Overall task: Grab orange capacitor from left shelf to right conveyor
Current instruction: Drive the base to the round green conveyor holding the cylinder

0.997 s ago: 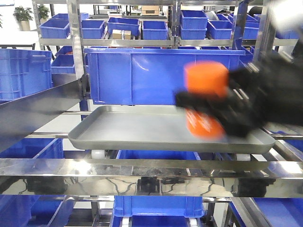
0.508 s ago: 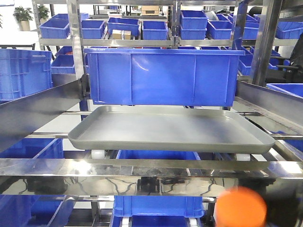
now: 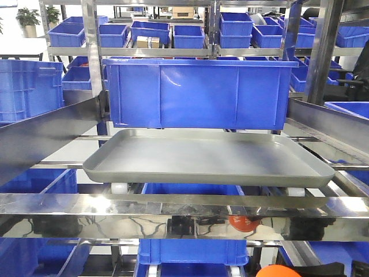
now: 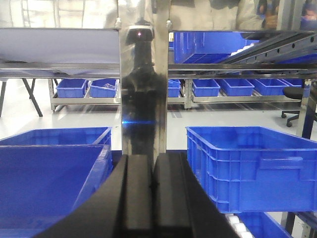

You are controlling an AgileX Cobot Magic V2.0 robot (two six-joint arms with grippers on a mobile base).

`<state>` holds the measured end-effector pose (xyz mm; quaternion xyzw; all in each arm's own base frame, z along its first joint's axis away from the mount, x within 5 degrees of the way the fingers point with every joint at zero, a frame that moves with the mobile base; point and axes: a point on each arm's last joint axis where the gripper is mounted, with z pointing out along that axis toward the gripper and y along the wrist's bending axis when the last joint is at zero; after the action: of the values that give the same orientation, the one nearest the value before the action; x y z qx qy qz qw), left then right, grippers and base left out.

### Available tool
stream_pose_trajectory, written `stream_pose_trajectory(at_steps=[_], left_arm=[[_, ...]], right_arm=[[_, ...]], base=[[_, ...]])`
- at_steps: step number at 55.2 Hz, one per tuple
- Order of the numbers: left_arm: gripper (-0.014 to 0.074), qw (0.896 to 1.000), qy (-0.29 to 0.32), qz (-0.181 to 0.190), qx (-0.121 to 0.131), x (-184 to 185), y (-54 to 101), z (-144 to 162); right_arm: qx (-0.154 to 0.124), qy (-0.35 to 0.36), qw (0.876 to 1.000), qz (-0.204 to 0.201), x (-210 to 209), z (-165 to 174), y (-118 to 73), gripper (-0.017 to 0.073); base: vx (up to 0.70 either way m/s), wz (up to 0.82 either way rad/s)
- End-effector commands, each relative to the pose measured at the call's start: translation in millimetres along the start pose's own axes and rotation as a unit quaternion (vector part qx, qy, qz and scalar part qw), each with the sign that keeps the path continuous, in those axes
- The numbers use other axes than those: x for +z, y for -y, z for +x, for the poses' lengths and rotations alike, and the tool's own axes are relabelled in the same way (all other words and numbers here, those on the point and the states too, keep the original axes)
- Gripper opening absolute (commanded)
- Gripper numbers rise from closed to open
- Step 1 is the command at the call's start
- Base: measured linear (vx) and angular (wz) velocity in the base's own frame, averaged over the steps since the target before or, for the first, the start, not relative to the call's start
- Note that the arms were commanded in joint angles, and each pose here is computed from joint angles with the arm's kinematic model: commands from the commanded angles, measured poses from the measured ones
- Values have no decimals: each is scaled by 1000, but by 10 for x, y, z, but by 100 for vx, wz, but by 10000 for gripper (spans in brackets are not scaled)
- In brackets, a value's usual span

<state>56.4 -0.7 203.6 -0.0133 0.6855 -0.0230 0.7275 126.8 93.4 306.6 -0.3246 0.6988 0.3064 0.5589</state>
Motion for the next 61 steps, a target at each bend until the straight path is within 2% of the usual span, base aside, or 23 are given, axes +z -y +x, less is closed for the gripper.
stream_pose_trajectory(at_steps=[1,61], left_arm=[[-6,1000,31,1,-7,-3,-4,29],[-6,1000,31,1,-7,-3,-4,29]], right_arm=[[9,31,999,3,-17,-129,3,362],[9,31,999,2,-17,-129,2,362]], base=[[0,0],[0,1]])
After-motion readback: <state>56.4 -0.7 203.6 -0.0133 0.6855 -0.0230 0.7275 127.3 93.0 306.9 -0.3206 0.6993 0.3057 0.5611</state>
